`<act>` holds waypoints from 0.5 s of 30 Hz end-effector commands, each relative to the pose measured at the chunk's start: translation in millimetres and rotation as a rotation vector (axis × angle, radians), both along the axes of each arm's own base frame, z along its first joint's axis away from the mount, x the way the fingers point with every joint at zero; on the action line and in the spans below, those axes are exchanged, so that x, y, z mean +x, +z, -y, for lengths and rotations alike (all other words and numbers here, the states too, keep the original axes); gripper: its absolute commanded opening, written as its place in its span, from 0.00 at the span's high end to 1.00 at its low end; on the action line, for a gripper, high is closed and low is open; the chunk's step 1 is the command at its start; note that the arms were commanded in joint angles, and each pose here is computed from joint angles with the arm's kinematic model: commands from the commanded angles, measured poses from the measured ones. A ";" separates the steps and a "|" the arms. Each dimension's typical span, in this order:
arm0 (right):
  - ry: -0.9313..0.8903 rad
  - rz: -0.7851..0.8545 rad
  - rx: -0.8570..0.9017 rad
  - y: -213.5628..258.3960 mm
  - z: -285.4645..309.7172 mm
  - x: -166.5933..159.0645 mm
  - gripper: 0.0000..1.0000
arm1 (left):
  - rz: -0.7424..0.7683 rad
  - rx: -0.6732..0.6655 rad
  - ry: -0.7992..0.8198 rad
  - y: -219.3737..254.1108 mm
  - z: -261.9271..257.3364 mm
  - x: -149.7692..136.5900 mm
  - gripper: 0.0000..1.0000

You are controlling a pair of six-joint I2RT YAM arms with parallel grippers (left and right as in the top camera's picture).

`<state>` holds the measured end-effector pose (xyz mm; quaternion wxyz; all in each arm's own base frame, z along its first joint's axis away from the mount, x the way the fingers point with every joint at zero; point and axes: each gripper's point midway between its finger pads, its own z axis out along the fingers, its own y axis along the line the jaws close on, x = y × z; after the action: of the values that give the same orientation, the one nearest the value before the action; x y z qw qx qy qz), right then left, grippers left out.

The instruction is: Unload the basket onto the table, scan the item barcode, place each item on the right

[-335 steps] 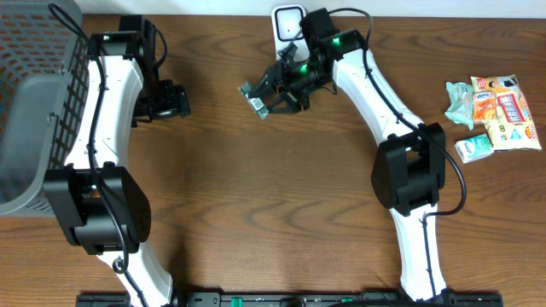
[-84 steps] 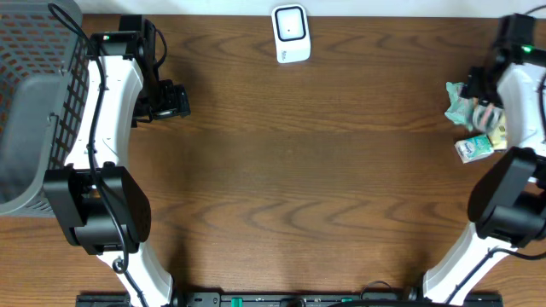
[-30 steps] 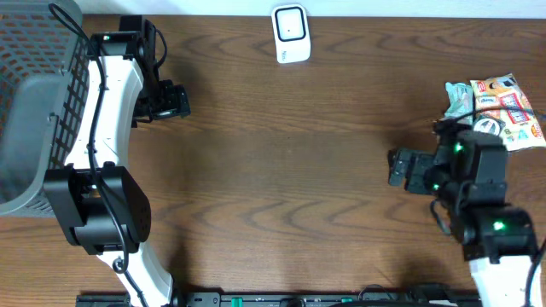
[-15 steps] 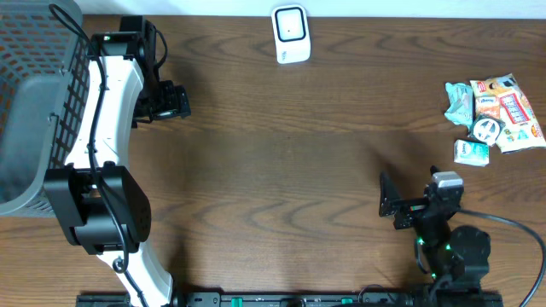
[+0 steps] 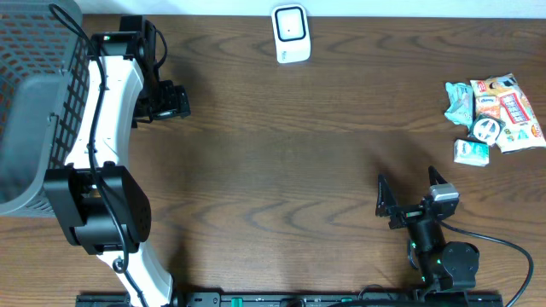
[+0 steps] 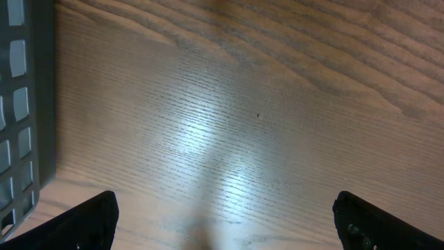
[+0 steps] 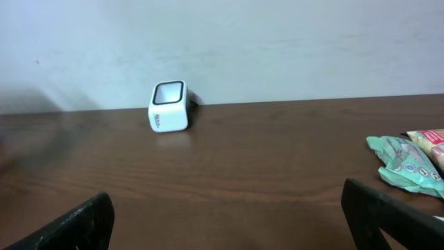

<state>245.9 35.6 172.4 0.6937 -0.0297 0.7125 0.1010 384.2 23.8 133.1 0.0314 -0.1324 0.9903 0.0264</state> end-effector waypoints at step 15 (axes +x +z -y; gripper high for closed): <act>-0.079 -0.040 -0.108 -15.3 17.4 -0.5 0.01 | -0.015 0.007 0.014 -3.6 -1.9 -2.3 0.02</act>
<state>245.0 26.5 158.0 0.6780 -0.0357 0.7314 0.0638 384.1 23.7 133.0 0.0311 -0.1324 0.9904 0.0262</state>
